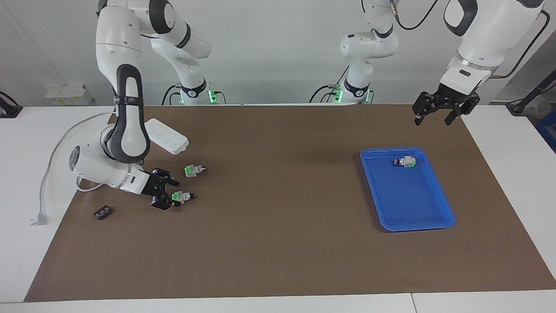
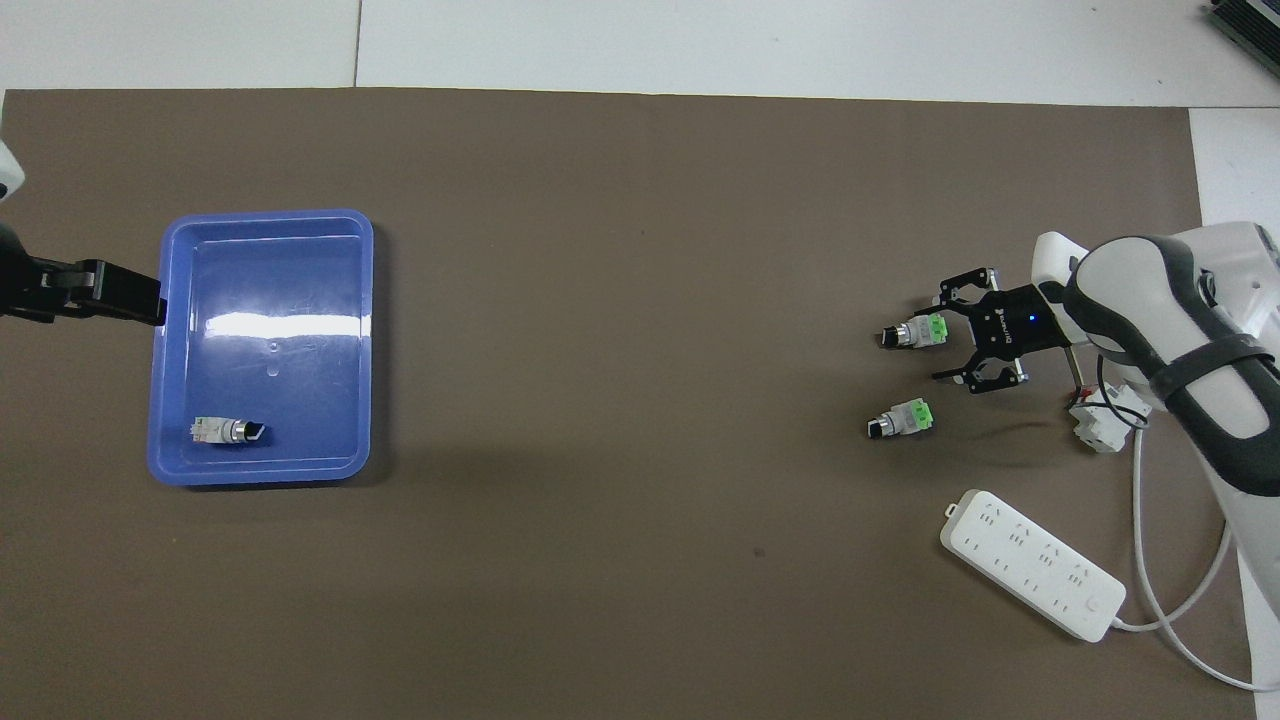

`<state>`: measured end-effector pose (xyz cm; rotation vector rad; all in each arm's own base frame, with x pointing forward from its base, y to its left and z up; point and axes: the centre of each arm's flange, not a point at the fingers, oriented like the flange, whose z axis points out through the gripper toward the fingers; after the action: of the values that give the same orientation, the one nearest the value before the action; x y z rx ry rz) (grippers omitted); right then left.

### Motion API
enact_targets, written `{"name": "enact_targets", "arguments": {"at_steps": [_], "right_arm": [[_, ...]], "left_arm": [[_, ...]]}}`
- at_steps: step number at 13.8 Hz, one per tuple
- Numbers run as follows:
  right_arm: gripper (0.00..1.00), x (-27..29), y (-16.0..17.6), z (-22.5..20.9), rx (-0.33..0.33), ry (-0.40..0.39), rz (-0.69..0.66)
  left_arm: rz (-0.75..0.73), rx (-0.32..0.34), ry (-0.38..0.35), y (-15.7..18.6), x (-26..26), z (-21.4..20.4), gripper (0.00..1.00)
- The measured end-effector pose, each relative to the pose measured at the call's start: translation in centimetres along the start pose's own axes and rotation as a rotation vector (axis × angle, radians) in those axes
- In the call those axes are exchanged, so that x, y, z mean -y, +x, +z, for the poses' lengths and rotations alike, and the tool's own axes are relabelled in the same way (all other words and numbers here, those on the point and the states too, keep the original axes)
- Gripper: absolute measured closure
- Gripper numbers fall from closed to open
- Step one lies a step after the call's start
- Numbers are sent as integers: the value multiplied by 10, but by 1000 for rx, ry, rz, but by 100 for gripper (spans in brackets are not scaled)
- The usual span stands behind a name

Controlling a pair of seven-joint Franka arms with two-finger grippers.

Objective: Turn and place switch with both arms
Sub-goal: 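Lower the right gripper and close it on the green-topped switch, then carry the switch toward the tray while the left gripper reaches toward it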

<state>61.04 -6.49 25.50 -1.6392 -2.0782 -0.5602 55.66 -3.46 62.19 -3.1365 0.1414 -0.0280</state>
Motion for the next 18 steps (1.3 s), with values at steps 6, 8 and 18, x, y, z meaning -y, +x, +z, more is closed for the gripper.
{"name": "enact_targets", "arguments": {"at_steps": [6,8,18], "right_arm": [[58,-4,18,-8,-13,-1,-4],[58,-13,54,-16,-24,9,-20],[58,-38,264,-16,-280,-67,-76]], "left_arm": [[19,35,2,-12,-11,14,7],[22,39,2,-15,-13,16,6],[-21,78,-181,-37,-50,41,0]]}}
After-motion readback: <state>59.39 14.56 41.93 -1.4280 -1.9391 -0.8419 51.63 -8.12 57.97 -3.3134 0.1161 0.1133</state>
